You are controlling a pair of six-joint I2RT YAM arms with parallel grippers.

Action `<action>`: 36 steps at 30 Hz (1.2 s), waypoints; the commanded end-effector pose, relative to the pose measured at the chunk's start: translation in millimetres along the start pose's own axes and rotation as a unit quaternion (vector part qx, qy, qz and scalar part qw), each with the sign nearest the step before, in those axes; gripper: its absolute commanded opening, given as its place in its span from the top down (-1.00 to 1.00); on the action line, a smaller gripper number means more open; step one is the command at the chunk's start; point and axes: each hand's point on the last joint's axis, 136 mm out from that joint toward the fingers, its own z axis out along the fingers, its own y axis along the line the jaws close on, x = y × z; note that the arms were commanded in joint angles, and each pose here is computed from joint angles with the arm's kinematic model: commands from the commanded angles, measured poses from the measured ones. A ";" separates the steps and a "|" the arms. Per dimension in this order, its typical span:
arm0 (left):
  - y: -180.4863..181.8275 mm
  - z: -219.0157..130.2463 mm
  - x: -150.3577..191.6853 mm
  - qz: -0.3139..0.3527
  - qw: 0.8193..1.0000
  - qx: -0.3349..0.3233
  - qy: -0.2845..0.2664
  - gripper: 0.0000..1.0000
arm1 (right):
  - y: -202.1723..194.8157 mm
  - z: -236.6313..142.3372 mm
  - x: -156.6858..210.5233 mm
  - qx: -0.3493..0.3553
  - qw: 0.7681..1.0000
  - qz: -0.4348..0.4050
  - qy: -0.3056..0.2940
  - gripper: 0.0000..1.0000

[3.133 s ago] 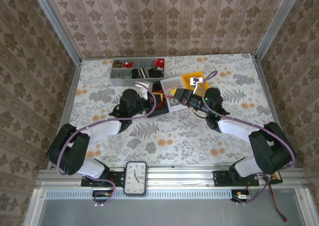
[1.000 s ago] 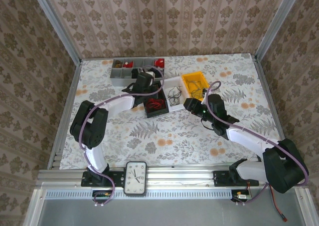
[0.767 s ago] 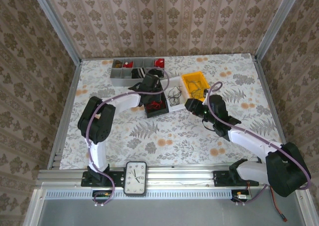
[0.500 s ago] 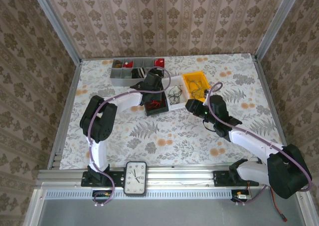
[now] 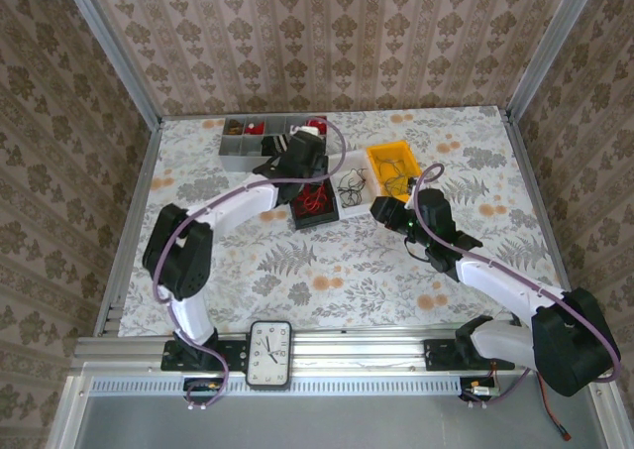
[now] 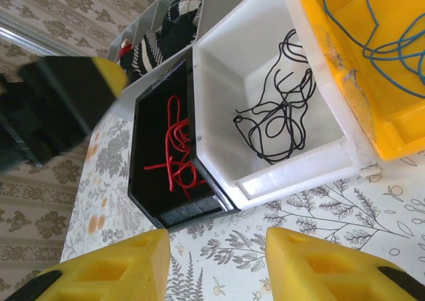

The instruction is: Untangle the cables

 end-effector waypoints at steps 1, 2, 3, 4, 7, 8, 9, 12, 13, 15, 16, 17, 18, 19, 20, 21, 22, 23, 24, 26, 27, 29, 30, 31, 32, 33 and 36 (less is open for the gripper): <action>31.1 -27.5 -17.8 -0.015 0.996 -0.059 -0.060 -0.41 | -14.8 -9.0 -8.3 0.030 0.999 -0.012 -0.020 0.14; 41.2 -37.6 -19.5 -0.016 0.994 -0.072 -0.078 -0.53 | -23.4 -13.4 -13.0 0.046 0.998 -0.014 -0.031 0.14; 55.9 -49.4 -16.3 -0.015 0.991 -0.097 -0.091 -0.97 | -33.1 -18.7 -18.3 0.062 0.997 -0.018 -0.043 0.13; 70.2 -60.2 -12.7 -0.014 0.988 -0.120 -0.100 -1.00 | -43.1 -24.5 -23.3 0.081 0.995 -0.024 -0.055 0.12; 128.9 -91.8 13.2 -0.016 0.976 -0.192 -0.105 -0.99 | -82.2 -51.4 -48.9 0.176 0.977 -0.053 -0.108 -0.01; 154.8 -101.8 27.1 -0.025 0.970 -0.221 -0.099 -1.00 | -93.3 -61.4 -58.6 0.209 0.967 -0.071 -0.129 -0.07; 181.9 -110.8 43.8 -0.034 0.963 -0.251 -0.087 -1.00 | -101.9 -71.5 -69.5 0.244 0.953 -0.098 -0.151 -0.15; 250.2 -137.6 85.1 -0.039 0.934 -0.350 -0.060 -0.99 | -116.2 -87.6 -94.5 0.313 0.904 -0.201 -0.212 -1.00; 261.6 -143.2 94.4 -0.026 0.925 -0.376 -0.058 -1.00 | -121.4 -89.8 -97.9 0.331 0.891 -0.216 -0.221 -1.00; 272.5 -142.4 105.8 0.013 0.916 -0.397 -0.062 -0.99 | -133.7 -82.9 -99.4 0.363 0.871 -0.255 -0.209 -1.00; 274.4 -138.0 110.3 0.023 0.915 -0.399 -0.063 -1.00 | -139.6 -75.9 -98.5 0.369 0.869 -0.262 -0.200 -1.00; 275.8 -129.7 115.5 0.026 0.916 -0.397 -0.058 -1.00 | -145.5 -64.8 -96.9 0.367 0.868 -0.272 -0.192 -1.00; 276.3 -118.5 120.4 0.023 0.920 -0.389 -0.048 -1.00 | -150.6 -52.8 -94.9 0.362 0.866 -0.289 -0.190 -1.00; 277.4 -107.6 125.2 0.014 0.922 -0.384 -0.040 -1.00 | -152.8 -44.8 -97.6 0.358 0.860 -0.305 -0.200 -1.00; 278.1 -95.3 122.9 0.015 0.924 -0.379 -0.038 -0.99 | -152.2 -40.3 -102.0 0.364 0.854 -0.311 -0.204 -1.00; 274.8 -84.5 117.6 0.013 0.929 -0.369 -0.034 -0.99 | -148.4 -31.5 -103.4 0.334 0.860 -0.324 -0.210 -1.00; 272.2 -75.1 108.0 0.030 0.931 -0.361 -0.049 -1.00 | -155.0 -21.8 -98.0 0.319 0.865 -0.331 -0.200 -1.00; 269.3 -66.9 99.6 0.032 0.933 -0.353 -0.066 -1.00 | -162.0 -17.2 -100.1 0.311 0.870 -0.323 -0.205 -1.00; 267.9 -59.3 92.0 0.047 0.936 -0.341 -0.079 -0.99 | -169.8 -16.0 -97.5 0.301 0.884 -0.306 -0.183 -1.00; 267.6 -45.6 86.7 0.076 0.936 -0.335 -0.070 -1.00 | -176.5 -11.9 -93.5 0.235 0.915 -0.280 -0.171 -1.00; 266.5 -40.8 86.4 0.083 0.936 -0.333 -0.081 -1.00 | -176.2 -9.8 -95.5 0.215 0.915 -0.281 -0.192 -1.00; 275.5 -42.3 90.4 0.062 0.933 -0.344 -0.080 -0.99 | -178.2 -4.6 -90.1 0.220 0.924 -0.278 -0.144 -1.00; 279.8 -44.6 91.7 0.049 0.938 -0.331 -0.094 -0.99 | -176.2 -1.0 -93.0 0.214 0.922 -0.284 -0.152 -1.00; 283.5 -47.8 96.1 0.028 0.941 -0.321 -0.098 -1.00 | -176.8 -2.3 -90.9 0.213 0.923 -0.283 -0.151 -1.00; 286.0 -50.4 98.6 0.011 0.948 -0.298 -0.110 -1.00 | -177.6 -2.9 -91.2 0.217 0.924 -0.280 -0.146 -1.00; 283.6 -49.9 101.4 0.002 0.957 -0.263 -0.121 -1.00 | -177.3 -2.7 -92.2 0.216 0.923 -0.282 -0.151 -1.00; 275.8 -40.8 109.0 0.008 0.968 -0.194 -0.160 -1.00 | -177.5 -2.8 -91.5 0.222 0.921 -0.283 -0.150 -1.00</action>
